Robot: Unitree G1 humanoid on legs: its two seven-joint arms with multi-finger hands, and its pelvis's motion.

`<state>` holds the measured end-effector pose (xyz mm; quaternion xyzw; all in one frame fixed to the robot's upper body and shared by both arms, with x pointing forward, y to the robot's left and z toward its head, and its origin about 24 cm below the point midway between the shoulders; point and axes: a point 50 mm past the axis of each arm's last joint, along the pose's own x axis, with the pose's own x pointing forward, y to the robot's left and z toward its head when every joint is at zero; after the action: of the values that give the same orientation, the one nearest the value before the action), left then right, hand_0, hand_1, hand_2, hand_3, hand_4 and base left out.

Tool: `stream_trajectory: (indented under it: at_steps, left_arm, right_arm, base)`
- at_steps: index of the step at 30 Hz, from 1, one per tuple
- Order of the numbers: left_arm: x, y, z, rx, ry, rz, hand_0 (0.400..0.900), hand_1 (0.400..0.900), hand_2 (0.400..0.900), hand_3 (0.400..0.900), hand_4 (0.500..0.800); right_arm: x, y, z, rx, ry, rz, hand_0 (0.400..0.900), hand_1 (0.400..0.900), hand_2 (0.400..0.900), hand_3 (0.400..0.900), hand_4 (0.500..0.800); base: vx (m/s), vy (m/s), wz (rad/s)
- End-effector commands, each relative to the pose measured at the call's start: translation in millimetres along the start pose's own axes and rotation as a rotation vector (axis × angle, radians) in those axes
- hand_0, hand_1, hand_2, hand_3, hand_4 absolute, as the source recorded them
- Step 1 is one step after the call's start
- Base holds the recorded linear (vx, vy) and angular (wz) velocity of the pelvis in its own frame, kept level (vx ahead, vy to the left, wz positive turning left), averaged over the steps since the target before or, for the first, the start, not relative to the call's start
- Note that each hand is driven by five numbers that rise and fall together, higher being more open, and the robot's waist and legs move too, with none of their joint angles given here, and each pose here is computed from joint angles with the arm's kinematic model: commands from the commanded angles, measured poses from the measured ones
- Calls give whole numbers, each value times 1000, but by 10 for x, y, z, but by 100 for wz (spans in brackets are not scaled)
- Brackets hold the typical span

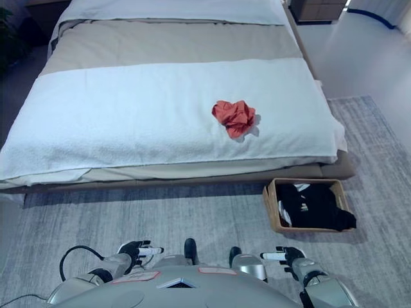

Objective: Put the clothes on the bed into the basket.

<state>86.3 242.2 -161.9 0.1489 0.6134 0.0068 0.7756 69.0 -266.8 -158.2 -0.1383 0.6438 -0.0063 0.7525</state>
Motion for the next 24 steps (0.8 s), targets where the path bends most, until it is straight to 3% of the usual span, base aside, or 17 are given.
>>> stream_trajectory:
  at_steps: [1,10,18,24]
  left_arm:
    - [0,206,266,-19,-54,49,900,900,900,900,800]
    - [0,200,203,-17,-36,44,900,900,900,900,800]
    - [0,169,123,-26,-25,37,900,900,900,900,800]
    - [-7,242,128,-21,-30,61,900,900,900,900,800]
  right_arm:
    - [-38,-282,168,-40,-40,-76,900,900,900,900,800]
    - [-53,-361,179,-33,-45,-100,900,900,900,900,800]
    - [-51,-350,166,-57,-39,-95,900,900,900,900,800]
    - [-40,-291,159,-50,-39,-69,900,900,900,900,800]
  base:
    - [-67,-120,9]
    - [17,-50,7]
    - [161,55,-37]
    - [231,210,-45]
